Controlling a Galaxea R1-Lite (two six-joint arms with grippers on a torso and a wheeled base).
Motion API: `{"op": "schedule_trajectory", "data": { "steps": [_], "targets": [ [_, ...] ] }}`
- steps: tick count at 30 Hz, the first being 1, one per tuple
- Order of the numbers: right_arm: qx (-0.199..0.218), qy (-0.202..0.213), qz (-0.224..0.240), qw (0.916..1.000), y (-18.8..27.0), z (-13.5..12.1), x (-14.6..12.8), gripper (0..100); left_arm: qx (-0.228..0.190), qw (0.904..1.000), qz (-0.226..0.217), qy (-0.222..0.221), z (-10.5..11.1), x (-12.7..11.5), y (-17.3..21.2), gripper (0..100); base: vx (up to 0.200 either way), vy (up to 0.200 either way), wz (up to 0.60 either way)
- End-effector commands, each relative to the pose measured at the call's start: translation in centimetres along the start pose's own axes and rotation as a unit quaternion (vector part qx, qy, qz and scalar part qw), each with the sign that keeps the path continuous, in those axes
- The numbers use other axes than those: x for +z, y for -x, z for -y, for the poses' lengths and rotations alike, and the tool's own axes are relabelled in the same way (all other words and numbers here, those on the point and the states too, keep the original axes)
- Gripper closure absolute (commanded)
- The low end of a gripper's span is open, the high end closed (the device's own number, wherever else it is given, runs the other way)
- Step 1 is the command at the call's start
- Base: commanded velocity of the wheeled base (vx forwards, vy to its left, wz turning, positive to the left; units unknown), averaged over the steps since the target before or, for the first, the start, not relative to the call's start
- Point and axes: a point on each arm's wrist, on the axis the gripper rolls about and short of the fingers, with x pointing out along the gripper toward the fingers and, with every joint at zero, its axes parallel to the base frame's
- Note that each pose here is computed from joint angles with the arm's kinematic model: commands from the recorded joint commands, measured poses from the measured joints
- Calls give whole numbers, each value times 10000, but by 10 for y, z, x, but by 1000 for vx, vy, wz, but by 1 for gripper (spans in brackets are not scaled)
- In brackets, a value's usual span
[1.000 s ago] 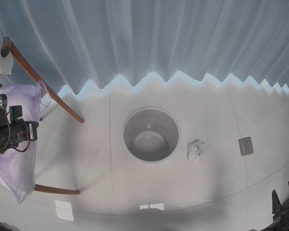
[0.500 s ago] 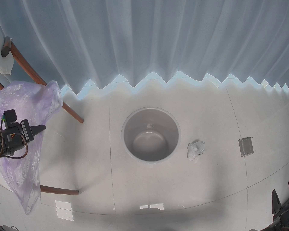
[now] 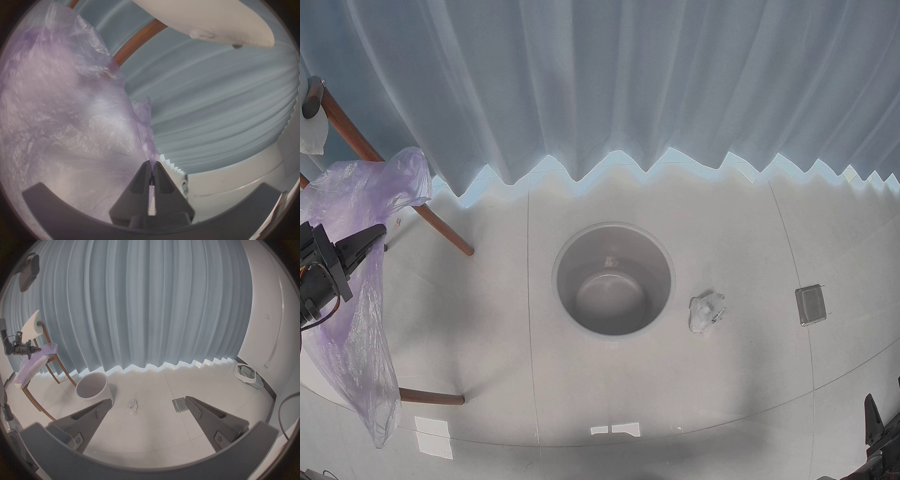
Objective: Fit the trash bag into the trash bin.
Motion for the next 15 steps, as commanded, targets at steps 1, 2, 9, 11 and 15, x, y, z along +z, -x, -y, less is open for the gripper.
{"op": "schedule_trajectory", "data": {
  "steps": [1,2,9,11,15],
  "targets": [
    [-1,-3,-16,10000,0,0,-5,0,-184,9925,-49,1211,-26,-17,-4,100,0,0,0],
    [-1,-3,-16,10000,0,0,-5,0,-405,9877,61,1510,-27,-15,-6,100,0,0,0],
    [-1,-3,-16,10000,0,0,-5,0,-1258,9679,-91,2175,-10,-22,-11,100,0,0,0],
    [-1,-2,-23,10000,0,0,-5,0,-1468,9642,-223,2197,-3,-26,-13,100,0,0,0],
    [-1,-3,-16,10000,0,0,-5,0,-1823,9572,-606,2164,14,-36,-17,100,0,0,0]
  ]
}}
